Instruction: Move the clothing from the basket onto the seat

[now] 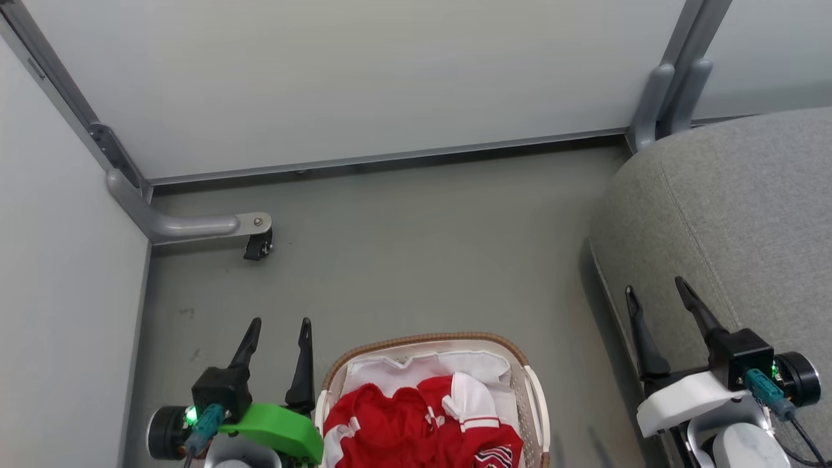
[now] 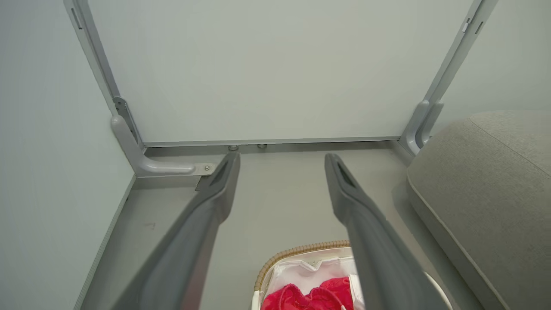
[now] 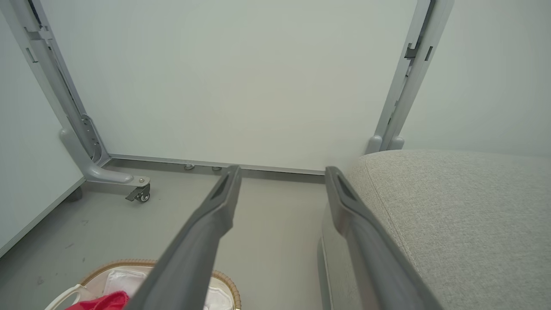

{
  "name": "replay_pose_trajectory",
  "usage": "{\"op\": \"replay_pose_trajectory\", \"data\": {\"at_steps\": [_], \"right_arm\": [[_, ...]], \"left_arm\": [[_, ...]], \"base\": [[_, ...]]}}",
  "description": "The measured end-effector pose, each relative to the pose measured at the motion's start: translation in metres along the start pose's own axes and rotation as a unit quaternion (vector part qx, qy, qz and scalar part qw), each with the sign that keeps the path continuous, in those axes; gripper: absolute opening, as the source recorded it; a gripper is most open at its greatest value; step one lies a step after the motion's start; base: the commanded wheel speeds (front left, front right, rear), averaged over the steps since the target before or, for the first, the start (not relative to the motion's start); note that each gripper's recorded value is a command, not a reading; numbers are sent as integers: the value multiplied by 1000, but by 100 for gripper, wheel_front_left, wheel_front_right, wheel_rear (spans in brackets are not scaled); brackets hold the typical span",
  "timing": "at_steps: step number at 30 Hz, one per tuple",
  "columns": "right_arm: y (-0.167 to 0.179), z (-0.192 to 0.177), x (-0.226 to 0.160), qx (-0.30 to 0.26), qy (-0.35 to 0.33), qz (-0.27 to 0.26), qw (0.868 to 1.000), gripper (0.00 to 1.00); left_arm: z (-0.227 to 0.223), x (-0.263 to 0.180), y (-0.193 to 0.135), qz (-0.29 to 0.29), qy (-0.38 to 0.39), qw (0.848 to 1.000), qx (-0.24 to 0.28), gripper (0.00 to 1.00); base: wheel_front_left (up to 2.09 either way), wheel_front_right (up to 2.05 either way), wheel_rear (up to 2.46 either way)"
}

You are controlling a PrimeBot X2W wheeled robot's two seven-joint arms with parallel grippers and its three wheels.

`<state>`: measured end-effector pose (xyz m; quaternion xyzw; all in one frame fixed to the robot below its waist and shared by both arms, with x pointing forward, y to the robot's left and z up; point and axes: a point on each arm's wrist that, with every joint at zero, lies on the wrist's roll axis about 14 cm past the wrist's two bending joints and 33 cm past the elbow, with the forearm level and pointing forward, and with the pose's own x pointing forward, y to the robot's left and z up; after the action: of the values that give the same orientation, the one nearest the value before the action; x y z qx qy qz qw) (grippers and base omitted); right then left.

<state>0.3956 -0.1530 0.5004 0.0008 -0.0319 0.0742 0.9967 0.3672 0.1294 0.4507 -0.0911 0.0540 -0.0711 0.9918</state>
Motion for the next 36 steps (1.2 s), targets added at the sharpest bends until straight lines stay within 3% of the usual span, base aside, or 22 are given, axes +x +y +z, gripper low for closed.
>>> {"op": "replay_pose_trajectory", "data": {"at_steps": [7,14,18,22,30,36], "right_arm": [[-3,-7,23,-2,2,0,1000,100],[-11,-20,58,-2,4,-4,1000,100],[-16,-36,76,0,13,-7,1000,100],[-20,-56,91,4,26,-9,1000,100],[-30,-102,111,10,59,-15,998,100],[-38,-132,117,14,80,-22,996,100]], "left_arm": [[-23,36,-26,-68,44,996,47,100],[-84,69,-45,-141,142,974,102,100],[-133,75,-46,-173,221,951,127,100],[-183,68,-46,-209,304,916,158,100],[-261,41,-54,-272,415,852,169,100],[-300,25,-61,-299,459,823,152,100]], "base": [[0,0,0],[0,0,0],[0,0,0],[0,0,0],[0,0,0],[0,0,0]]}}
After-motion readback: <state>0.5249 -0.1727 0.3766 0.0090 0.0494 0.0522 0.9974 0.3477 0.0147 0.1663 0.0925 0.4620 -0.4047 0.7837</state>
